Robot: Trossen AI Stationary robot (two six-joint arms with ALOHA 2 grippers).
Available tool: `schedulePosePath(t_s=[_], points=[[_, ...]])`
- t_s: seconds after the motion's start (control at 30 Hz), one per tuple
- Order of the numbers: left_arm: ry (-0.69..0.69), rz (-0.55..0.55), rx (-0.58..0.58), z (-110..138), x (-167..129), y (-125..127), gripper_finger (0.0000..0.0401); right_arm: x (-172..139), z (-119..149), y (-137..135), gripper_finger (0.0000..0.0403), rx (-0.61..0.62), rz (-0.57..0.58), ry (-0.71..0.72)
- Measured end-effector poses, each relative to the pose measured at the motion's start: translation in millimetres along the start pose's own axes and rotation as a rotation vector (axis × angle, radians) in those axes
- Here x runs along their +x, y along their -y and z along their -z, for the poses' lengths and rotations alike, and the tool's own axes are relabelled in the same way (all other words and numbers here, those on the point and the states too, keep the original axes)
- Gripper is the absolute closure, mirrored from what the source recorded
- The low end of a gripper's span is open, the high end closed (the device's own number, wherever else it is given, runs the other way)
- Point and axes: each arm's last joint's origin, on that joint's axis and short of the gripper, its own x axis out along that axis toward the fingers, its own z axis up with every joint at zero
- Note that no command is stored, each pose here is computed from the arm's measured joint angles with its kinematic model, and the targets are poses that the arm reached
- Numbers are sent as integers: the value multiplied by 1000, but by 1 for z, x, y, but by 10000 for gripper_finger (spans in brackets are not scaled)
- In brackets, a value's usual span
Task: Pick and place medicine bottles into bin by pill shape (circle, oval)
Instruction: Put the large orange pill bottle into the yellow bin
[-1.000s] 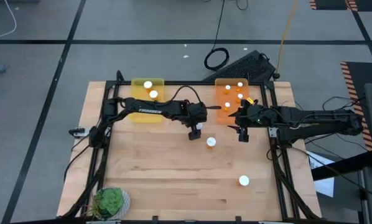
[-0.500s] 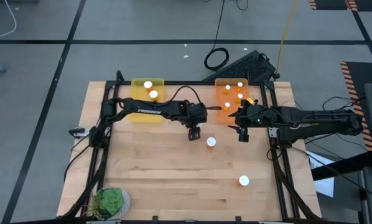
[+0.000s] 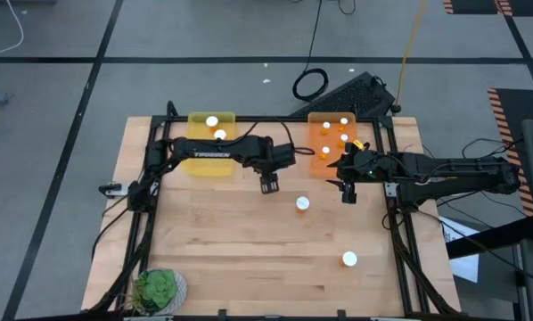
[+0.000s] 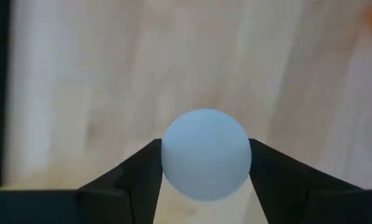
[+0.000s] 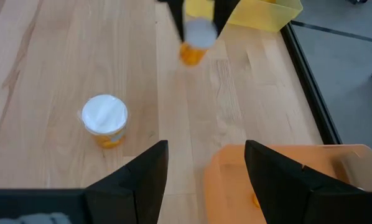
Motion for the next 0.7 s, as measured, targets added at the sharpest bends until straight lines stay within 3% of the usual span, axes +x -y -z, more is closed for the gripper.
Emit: schedulePosePath(t_s=[0.47, 0.7], points=[[-175, -173, -85, 11, -44, -37, 178, 0, 2, 0, 195, 10, -5, -24], [-201, -249, -176, 37, -80, -66, 177, 5, 8, -2, 195, 14, -8, -29]])
